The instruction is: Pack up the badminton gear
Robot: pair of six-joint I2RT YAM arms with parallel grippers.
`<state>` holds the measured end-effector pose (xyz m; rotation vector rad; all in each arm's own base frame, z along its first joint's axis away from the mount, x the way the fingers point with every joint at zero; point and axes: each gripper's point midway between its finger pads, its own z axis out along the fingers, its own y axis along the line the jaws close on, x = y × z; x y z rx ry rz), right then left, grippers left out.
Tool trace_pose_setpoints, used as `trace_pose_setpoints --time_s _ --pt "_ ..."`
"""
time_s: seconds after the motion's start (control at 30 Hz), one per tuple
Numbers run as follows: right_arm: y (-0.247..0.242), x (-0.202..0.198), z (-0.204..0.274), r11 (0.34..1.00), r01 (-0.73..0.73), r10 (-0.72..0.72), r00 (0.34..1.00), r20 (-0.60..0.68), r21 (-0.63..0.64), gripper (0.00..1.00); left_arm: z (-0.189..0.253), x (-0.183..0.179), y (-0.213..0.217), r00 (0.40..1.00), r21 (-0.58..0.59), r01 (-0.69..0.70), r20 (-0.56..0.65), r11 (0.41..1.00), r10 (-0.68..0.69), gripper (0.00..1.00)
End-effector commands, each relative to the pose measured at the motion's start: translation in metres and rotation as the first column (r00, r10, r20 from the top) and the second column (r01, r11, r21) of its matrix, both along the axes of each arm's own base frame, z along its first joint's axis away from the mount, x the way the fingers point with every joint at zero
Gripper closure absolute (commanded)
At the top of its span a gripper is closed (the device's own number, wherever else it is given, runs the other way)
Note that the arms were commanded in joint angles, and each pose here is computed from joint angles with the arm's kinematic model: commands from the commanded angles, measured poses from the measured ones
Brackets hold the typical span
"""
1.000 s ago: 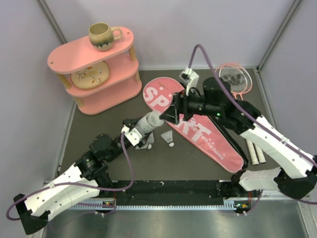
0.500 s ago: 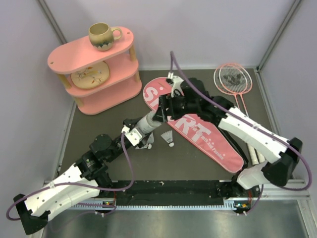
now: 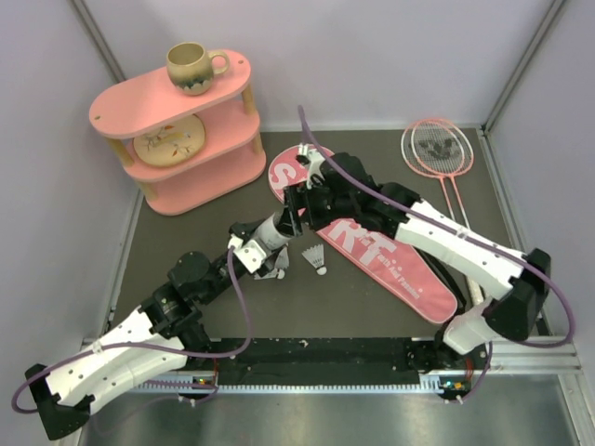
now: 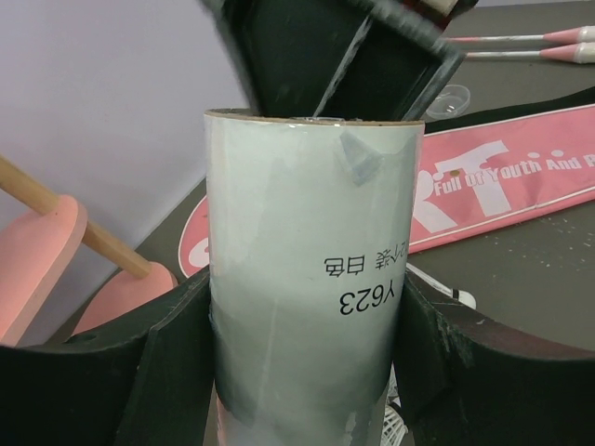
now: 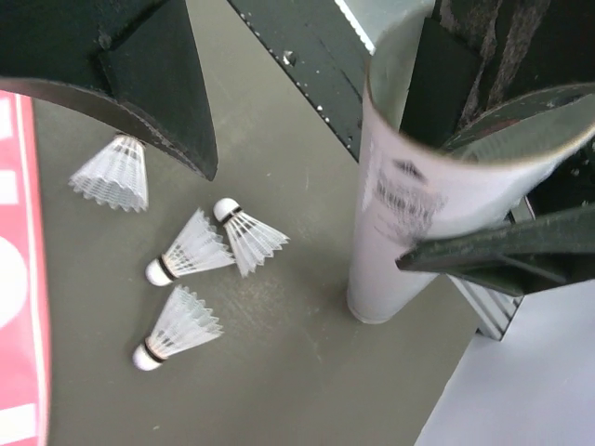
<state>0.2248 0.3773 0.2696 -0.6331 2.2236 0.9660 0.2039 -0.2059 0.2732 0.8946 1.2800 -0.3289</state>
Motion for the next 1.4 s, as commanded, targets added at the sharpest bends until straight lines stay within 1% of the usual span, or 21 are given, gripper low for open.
trace_pose_setpoints --time_s 0.0,0.03,0.07,0.1,0.13,0.17,0.23,0.27,0.33,0.37,0.43,0.47,0.53,0.57,0.6,0.7,0.8,0.97,1.17,1.27,1.37 --pt "-0.045 0.005 0.053 0.982 0.151 -0.165 0.977 0.133 0.109 0.22 0.034 -0.003 -0.001 0.998 -0.096 0.014 0.069 0.995 -0.007 0.78" --pt "-0.056 0.009 0.053 0.973 0.200 -0.214 0.968 0.130 0.115 0.22 0.033 -0.002 -0.001 0.998 -0.094 0.011 0.069 0.995 -0.004 0.78" --pt "-0.072 0.022 0.051 0.943 0.309 -0.322 0.940 0.107 0.124 0.21 0.035 -0.002 0.000 0.997 -0.099 0.007 0.072 0.995 0.001 0.78" --pt "-0.087 0.024 0.039 0.921 0.372 -0.382 0.920 0.085 0.115 0.20 0.036 -0.002 0.001 0.997 -0.101 0.001 0.072 0.995 0.007 0.78" --pt "-0.099 0.032 0.032 0.888 0.448 -0.456 0.887 0.069 0.108 0.18 0.036 -0.001 0.003 0.997 -0.104 -0.010 0.071 0.995 0.017 0.78" --pt "-0.110 0.039 0.024 0.840 0.528 -0.532 0.846 0.002 0.123 0.16 0.036 0.000 0.004 0.997 -0.105 -0.015 0.073 0.994 0.022 0.78" --pt "-0.126 0.046 -0.005 0.775 0.627 -0.626 0.779 -0.039 0.078 0.14 0.037 0.001 0.005 0.997 -0.107 -0.027 0.070 0.994 0.034 0.78" --pt "-0.127 0.048 -0.015 0.738 0.671 -0.665 0.741 -0.090 0.071 0.13 0.038 0.001 0.006 0.997 -0.111 -0.029 0.073 0.993 0.038 0.78" --pt "-0.132 0.056 -0.046 0.681 0.733 -0.725 0.674 -0.137 0.001 0.12 0.039 0.001 0.007 0.997 -0.116 -0.034 0.072 0.993 0.042 0.77" --pt "-0.132 0.055 -0.059 0.644 0.764 -0.755 0.627 -0.192 -0.037 0.12 0.039 0.001 0.008 0.996 -0.116 -0.037 0.073 0.993 0.045 0.78" --pt "-0.126 0.062 -0.071 0.619 0.780 -0.775 0.587 -0.235 -0.092 0.12 0.041 0.001 0.009 0.996 -0.122 -0.039 0.075 0.992 0.049 0.78" --pt "-0.123 0.065 -0.096 0.587 0.789 -0.803 0.538 -0.255 -0.183 0.12 0.042 0.001 0.010 0.996 -0.126 -0.040 0.076 0.991 0.050 0.78" --pt "-0.119 0.064 -0.108 0.564 0.768 -0.825 0.502 -0.260 -0.305 0.14 0.042 0.001 0.010 0.996 -0.127 -0.040 0.077 0.991 0.050 0.78" --pt "-0.114 0.066 -0.139 0.544 0.732 -0.839 0.486 -0.246 -0.409 0.16 0.042 0.000 0.010 0.996 -0.127 -0.039 0.077 0.991 0.049 0.78" --pt "-0.108 0.070 -0.135 0.549 0.714 -0.835 0.491 -0.249 -0.435 0.21 0.043 0.000 0.011 0.996 -0.129 -0.042 0.077 0.991 0.052 0.78" --pt "-0.089 0.076 -0.165 0.566 0.640 -0.820 0.504 -0.271 -0.520 0.30 0.044 -0.001 0.012 0.995 -0.132 -0.041 0.080 0.990 0.052 0.78" --pt "-0.079 0.073 -0.191 0.563 0.597 -0.821 0.484 -0.303 -0.571 0.34 0.043 -0.001 0.012 0.995 -0.132 -0.040 0.080 0.990 0.051 0.78" --pt "-0.080 0.062 -0.213 0.545 0.564 -0.833 0.448 -0.326 -0.620 0.37 0.044 -0.001 0.012 0.996 -0.137 -0.039 0.080 0.990 0.050 0.78" --pt "-0.082 0.049 -0.218 0.547 0.545 -0.831 0.444 -0.334 -0.636 0.51 0.042 -0.002 0.007 0.997 -0.126 -0.022 0.074 0.992 0.031 0.78" --pt "-0.086 0.052 -0.215 0.534 0.567 -0.840 0.438 -0.320 -0.627 0.59 0.042 -0.001 0.008 0.997 -0.128 -0.023 0.072 0.991 0.032 0.78" --pt "-0.084 0.051 -0.212 0.544 0.573 -0.835 0.440 -0.329 -0.613 0.78 0.040 -0.001 0.007 0.997 -0.122 -0.024 0.070 0.992 0.033 0.78"
